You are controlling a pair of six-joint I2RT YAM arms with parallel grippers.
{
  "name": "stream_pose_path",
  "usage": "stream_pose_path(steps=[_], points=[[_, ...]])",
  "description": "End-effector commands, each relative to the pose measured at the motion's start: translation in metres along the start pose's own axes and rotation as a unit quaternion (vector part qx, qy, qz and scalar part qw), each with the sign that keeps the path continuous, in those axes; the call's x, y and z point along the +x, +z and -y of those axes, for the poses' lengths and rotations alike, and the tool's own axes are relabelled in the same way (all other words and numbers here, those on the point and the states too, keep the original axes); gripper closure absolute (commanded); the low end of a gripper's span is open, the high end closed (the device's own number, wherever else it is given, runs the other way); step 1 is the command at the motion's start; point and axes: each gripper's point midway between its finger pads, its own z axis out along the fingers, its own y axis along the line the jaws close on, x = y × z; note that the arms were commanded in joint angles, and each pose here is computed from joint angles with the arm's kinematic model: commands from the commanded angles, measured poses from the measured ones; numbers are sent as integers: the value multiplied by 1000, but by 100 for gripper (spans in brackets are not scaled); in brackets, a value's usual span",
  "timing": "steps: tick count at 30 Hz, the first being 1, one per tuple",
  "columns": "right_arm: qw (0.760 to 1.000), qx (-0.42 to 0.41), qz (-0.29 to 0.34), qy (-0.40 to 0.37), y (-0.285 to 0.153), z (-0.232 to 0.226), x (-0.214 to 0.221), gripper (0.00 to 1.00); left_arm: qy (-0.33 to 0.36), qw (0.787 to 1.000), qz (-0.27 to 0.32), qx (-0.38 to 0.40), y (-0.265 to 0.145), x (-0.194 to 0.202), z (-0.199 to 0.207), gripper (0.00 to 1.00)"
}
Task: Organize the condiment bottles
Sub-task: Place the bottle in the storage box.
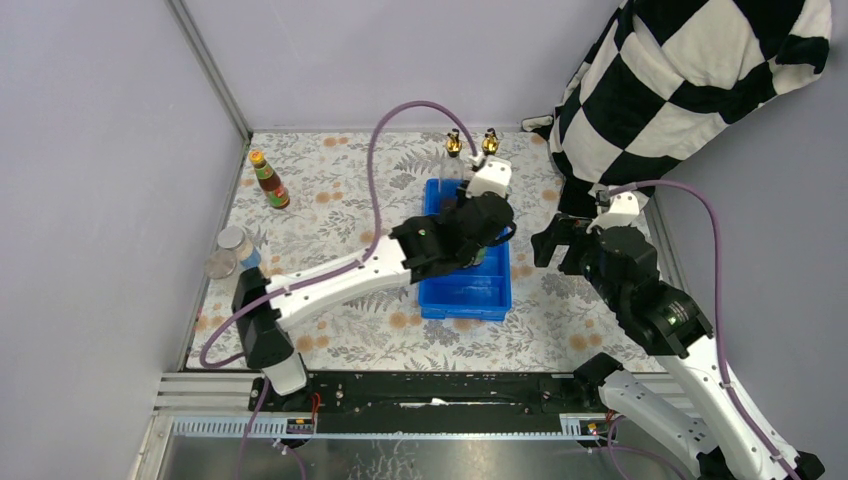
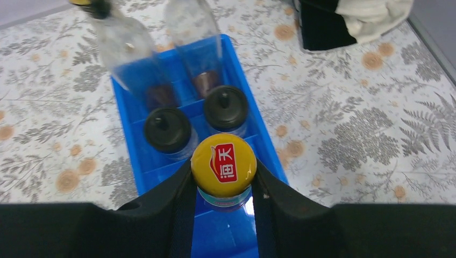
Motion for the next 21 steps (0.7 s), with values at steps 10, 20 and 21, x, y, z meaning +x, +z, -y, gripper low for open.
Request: stream_pose_path(steps=[10,20,21], points=[[1000,7,-9,-14,2,6,10,0,-51,991,114,54,-1,-39,49,88],[1000,-2,-22,-12,7,3,21,0,-45,993,101,41,10,-16,47,88],[1000,-3,-23,-11,8,3,22,0,-44,993,100,40,11,-12,47,88]])
